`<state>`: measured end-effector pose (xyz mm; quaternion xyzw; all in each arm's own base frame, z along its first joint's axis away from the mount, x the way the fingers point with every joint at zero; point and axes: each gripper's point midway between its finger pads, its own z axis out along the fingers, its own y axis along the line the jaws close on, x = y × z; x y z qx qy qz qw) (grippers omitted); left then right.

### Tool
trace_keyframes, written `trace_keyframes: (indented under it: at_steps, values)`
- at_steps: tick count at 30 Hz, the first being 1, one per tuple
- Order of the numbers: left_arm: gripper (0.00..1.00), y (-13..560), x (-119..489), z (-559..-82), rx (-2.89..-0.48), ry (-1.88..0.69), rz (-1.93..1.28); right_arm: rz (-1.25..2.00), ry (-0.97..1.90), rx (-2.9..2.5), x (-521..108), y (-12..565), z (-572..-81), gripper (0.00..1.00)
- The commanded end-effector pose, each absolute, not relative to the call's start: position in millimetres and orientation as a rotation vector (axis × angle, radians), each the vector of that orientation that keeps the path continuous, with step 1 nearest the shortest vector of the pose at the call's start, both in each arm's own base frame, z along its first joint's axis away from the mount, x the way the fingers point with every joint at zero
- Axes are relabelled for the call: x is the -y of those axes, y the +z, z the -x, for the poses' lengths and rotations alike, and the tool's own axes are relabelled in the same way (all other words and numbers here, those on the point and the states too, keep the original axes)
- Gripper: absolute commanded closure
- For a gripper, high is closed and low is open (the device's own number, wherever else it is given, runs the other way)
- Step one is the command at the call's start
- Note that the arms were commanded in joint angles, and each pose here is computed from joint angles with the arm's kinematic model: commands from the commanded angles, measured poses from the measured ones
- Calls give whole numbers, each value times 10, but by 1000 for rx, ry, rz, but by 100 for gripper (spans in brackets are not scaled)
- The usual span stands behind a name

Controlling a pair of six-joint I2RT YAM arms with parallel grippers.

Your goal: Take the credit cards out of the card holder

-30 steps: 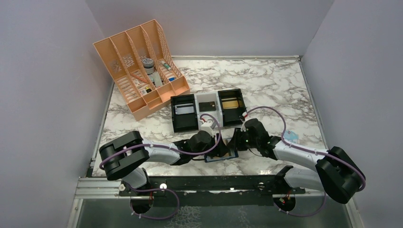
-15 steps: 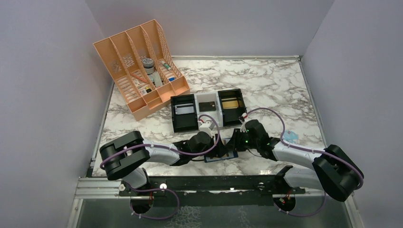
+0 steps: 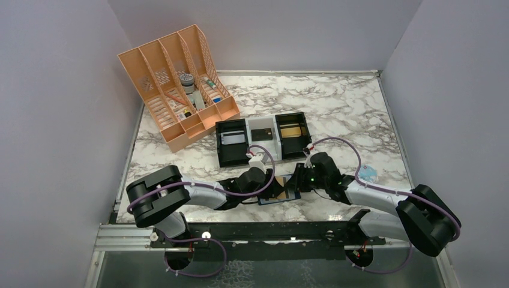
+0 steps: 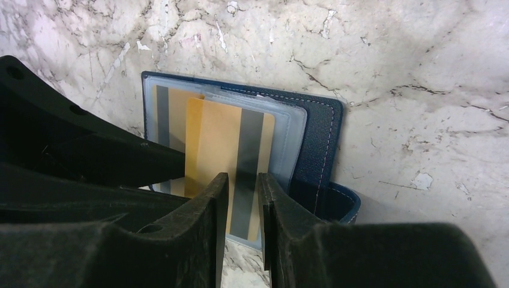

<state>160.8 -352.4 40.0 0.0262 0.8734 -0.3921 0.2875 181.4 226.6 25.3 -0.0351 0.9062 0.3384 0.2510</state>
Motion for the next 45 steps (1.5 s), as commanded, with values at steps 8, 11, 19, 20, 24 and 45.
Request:
trace_keyframes:
  at_steps: [8,11,19,20,24,45]
  values:
    - [67,465,3426,-1698,-2287,-1031,34,62,825,-2584,-2073,-7,-1626,74]
    - [73,470,3410,-1703,-2282,-1029,41,62,825,-2584,-2075,-4,-1627,74]
    - [79,472,3435,-1688,-2285,-1044,32,59,823,-2586,-2074,-7,-1631,74]
    - [79,473,3445,-1686,-2285,-1047,29,58,822,-2588,-2071,-11,-1630,74]
    - [79,453,3458,-1675,-2290,-1054,24,58,821,-2589,-2074,-14,-1632,74]
    - [100,481,3425,-1672,-2278,-1071,32,46,780,-2584,-2035,-4,-1670,74]
